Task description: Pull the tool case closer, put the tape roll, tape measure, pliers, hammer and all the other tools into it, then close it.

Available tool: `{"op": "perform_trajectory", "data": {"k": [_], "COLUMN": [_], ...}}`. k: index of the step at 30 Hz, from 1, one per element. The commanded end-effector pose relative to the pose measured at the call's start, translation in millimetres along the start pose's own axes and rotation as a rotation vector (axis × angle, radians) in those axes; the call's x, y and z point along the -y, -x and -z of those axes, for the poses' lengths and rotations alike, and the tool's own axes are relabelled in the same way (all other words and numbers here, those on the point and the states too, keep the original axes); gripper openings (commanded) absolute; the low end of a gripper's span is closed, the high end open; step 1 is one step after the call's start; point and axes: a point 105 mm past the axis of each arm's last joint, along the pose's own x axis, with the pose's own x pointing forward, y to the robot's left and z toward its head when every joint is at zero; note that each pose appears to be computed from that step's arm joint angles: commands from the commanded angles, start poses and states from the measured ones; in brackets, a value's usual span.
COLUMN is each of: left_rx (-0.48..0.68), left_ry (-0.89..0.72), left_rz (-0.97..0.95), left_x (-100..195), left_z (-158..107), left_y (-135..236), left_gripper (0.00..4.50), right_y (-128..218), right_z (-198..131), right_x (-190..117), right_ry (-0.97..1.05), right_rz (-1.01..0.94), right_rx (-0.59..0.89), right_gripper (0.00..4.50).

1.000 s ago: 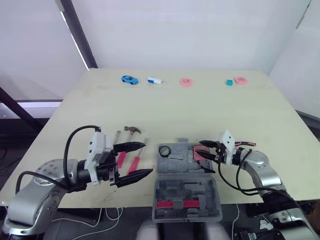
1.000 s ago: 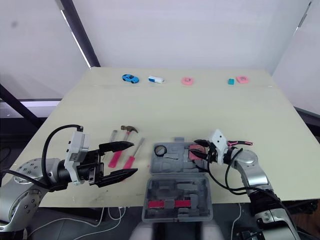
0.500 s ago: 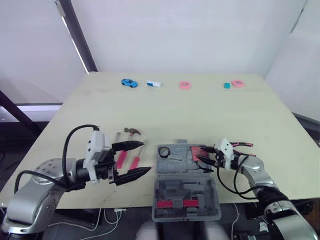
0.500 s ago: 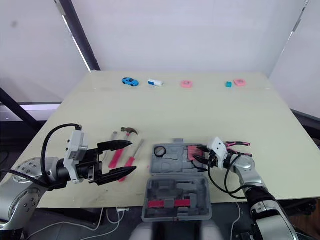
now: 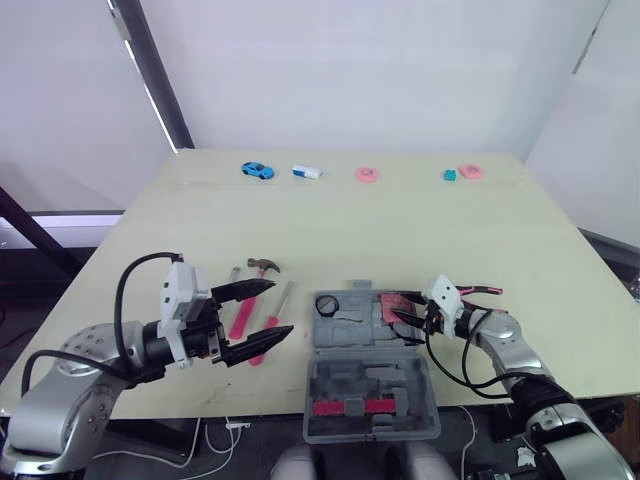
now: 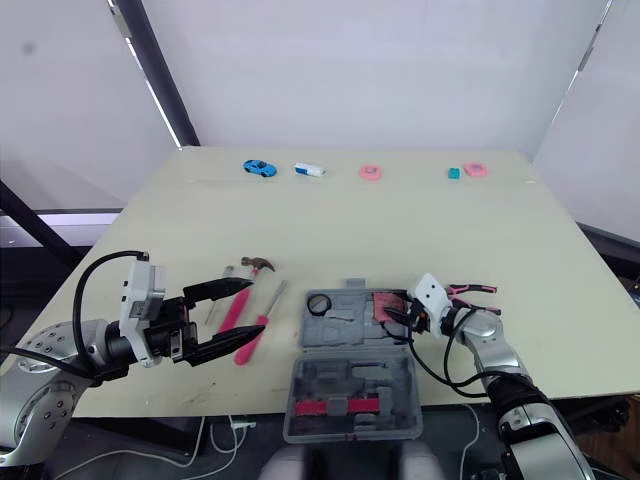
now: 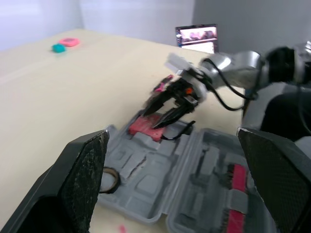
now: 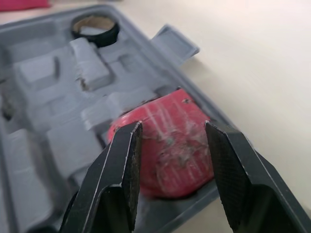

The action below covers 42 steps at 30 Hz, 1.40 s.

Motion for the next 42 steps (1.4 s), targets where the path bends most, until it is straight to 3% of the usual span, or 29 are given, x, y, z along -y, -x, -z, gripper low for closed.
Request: {"op": "perform_trajectory", "data": {"k": [1, 4, 9, 14, 22, 25, 27, 28, 29, 35, 42], "left_rx": [0.056, 0.055, 0.08, 0.065, -0.001, -0.026, -0.046, -0.045, -0.043, -0.038, -0.031], "left_ry": [-0.01, 0.009, 0.038, 0.071, 0.137, 0.16, 0.183, 0.189, 0.19, 0.196, 0.118], "left_rz": [-0.078, -0.149, -0.289, -0.424, -0.634, -0.719, -0.77, -0.782, -0.786, -0.793, -0.759], "left_x": [-9, -17, -31, -41, -50, -53, -52, -51, -51, -50, -58], "left_z": [-7, 2, 13, 32, 71, 85, 97, 98, 99, 102, 89], "left_y": [9, 20, 41, 67, 115, 135, 149, 153, 154, 157, 146], "left_gripper": [4.5, 4.5, 4.5, 4.5, 4.5, 4.5, 4.5, 4.5, 4.5, 4.5, 4.5], "right_y": [13, 34, 77, 138, 234, 261, 278, 283, 286, 296, 279], "right_z": [-26, -48, -53, -26, 16, 28, 36, 38, 39, 45, 33], "right_x": [9, 7, 13, 21, 8, -2, -8, -10, -11, -14, -6], "right_ry": [0.006, 0.001, -0.028, -0.085, -0.202, -0.245, -0.277, -0.286, -0.29, -0.301, -0.253], "right_rz": [0.057, 0.085, 0.2, 0.375, 0.572, 0.619, 0.657, 0.669, 0.675, 0.689, 0.594], "right_rx": [0.124, 0.226, 0.242, 0.173, 0.081, 0.041, 0.029, 0.026, 0.026, 0.01, 0.015], "right_gripper": [2.14, 2.14, 2.14, 2.14, 2.14, 2.9, 3.81, 4.28, 4.44, 4.44, 4.44]}}
